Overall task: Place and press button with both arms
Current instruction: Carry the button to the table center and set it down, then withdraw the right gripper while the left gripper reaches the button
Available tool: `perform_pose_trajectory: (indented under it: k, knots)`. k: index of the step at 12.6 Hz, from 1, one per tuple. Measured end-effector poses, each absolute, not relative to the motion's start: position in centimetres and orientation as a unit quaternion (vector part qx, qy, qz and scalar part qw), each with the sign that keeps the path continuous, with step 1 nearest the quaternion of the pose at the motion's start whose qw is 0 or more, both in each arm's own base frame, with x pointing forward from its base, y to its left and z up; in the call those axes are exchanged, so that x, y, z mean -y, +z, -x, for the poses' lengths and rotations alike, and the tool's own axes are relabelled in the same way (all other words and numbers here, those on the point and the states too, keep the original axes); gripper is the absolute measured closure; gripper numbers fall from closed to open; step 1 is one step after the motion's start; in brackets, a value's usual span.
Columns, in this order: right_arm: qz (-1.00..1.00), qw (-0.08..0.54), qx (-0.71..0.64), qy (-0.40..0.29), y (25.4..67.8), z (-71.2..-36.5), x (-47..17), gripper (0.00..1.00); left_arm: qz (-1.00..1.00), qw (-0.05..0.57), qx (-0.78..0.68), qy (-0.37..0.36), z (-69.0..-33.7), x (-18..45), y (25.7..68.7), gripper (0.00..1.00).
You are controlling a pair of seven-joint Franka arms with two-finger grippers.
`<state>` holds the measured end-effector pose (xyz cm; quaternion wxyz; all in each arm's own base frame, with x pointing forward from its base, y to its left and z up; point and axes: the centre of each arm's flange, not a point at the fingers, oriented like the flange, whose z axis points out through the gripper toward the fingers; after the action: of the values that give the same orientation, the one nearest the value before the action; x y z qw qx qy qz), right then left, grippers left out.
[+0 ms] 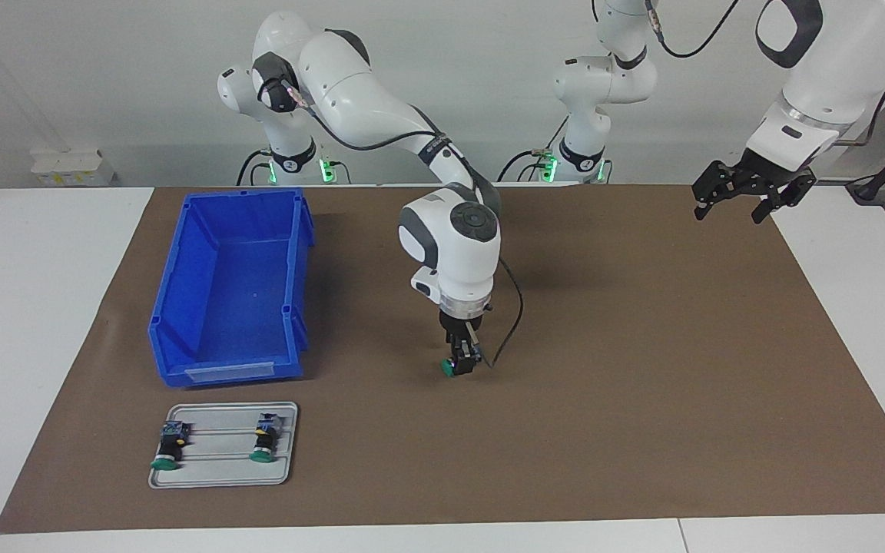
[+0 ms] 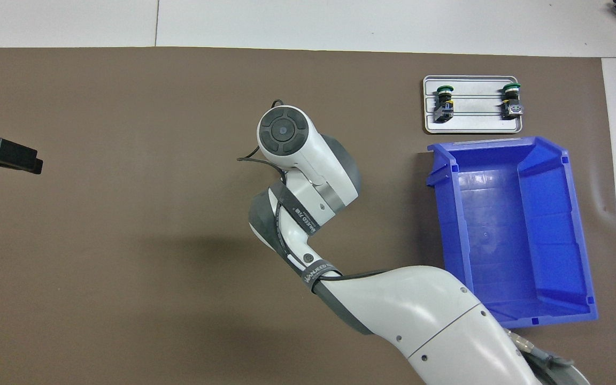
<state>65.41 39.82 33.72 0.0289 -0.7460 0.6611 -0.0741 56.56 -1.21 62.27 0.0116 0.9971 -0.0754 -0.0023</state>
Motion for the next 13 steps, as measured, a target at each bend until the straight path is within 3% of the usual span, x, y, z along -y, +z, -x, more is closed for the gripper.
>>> perform_pose_trajectory:
  k: [3,6,10,13]
  knots:
    - [0.777,0.01,-0.626,-0.064,37.6,-67.7,-34.3,0.24,-0.991,0.012,0.136,0.007,-56.7,2.0,62.5,0.0]
    - [0.834,-0.004,-0.55,-0.033,46.1,-69.2,-23.6,0.25,-0.972,0.026,0.23,0.032,-57.2,2.8,62.7,0.0]
    - [0.912,-0.025,-0.409,0.001,53.3,-67.9,-12.5,0.33,-0.935,0.042,0.347,0.057,-58.4,6.2,61.7,0.0]
    - [0.959,-0.013,-0.282,0.012,57.0,-66.3,-4.6,0.37,-0.903,0.058,0.42,0.065,-60.3,10.2,58.3,0.0]
